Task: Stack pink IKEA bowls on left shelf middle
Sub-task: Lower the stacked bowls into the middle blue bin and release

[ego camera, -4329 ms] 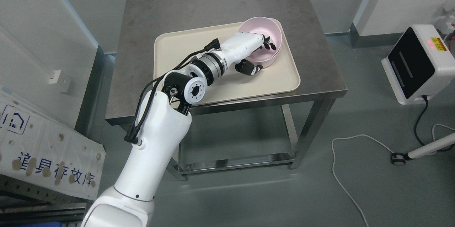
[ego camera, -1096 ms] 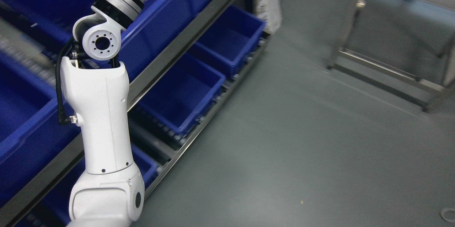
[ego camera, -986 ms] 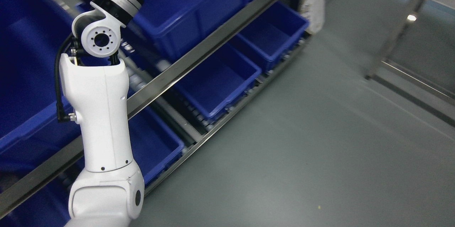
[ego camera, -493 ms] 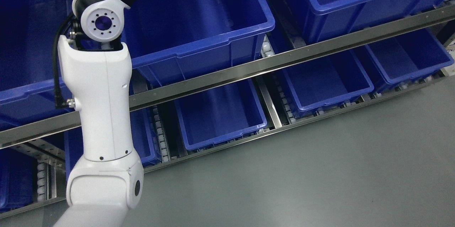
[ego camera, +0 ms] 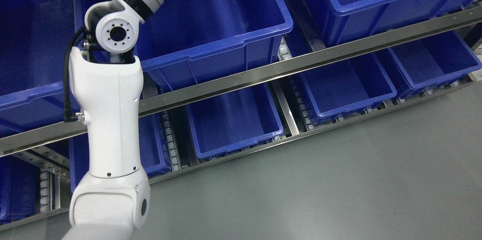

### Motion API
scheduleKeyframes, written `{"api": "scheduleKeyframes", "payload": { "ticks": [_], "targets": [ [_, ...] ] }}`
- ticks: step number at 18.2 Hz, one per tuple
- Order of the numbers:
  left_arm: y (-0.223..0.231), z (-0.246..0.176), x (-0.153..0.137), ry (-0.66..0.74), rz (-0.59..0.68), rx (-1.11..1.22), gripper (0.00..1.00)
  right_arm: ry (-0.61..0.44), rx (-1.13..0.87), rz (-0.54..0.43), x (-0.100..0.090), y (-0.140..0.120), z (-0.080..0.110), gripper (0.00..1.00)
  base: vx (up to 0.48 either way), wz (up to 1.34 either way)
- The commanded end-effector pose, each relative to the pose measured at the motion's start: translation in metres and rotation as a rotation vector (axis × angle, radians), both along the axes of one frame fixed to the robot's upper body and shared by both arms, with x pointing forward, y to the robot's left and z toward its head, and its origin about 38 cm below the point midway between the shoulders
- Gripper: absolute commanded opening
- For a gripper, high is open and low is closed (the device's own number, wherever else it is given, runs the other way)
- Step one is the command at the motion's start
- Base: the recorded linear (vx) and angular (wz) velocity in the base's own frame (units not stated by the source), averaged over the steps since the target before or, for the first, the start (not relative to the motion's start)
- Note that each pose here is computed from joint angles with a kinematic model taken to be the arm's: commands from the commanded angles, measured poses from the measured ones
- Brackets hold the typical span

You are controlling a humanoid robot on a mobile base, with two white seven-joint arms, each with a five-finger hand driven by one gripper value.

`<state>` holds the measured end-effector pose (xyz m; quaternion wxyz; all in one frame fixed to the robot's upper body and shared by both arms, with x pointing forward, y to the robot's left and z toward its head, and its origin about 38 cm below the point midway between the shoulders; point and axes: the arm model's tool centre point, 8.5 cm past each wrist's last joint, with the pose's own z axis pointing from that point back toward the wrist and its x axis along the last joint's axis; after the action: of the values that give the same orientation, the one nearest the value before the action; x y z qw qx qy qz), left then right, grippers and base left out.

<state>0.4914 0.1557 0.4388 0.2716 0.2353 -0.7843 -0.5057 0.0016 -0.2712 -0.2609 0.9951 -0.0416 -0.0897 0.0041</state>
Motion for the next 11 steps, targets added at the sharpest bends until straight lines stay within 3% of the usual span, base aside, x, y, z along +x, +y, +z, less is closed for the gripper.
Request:
{"api": "scheduleKeyframes", "payload": {
  "ticks": [1, 8, 9, 11],
  "targets": [
    [0.098, -0.066, 0.019, 0.171, 0.225, 0.107, 0.04, 0.000, -0.017, -0.002, 0.000, -0.011, 0.001, 1.00, 0.000, 0.00],
    [0.065, -0.097, 0.035, 0.274, 0.159, 0.125, 0.07, 0.000, -0.017, -0.002, 0.000, -0.011, 0.001, 1.00, 0.000, -0.03],
    [0.063, -0.100, 0.037, 0.280, 0.157, 0.113, 0.11, 0.000, -0.017, -0.002, 0.000, -0.011, 0.001, 1.00, 0.000, 0.00],
    [0.064, -0.098, 0.037, 0.272, 0.161, 0.092, 0.32, 0.000, -0.017, -0.002, 0.000, -0.011, 0.001, 1.00, 0.000, 0.00]
  ]
}}
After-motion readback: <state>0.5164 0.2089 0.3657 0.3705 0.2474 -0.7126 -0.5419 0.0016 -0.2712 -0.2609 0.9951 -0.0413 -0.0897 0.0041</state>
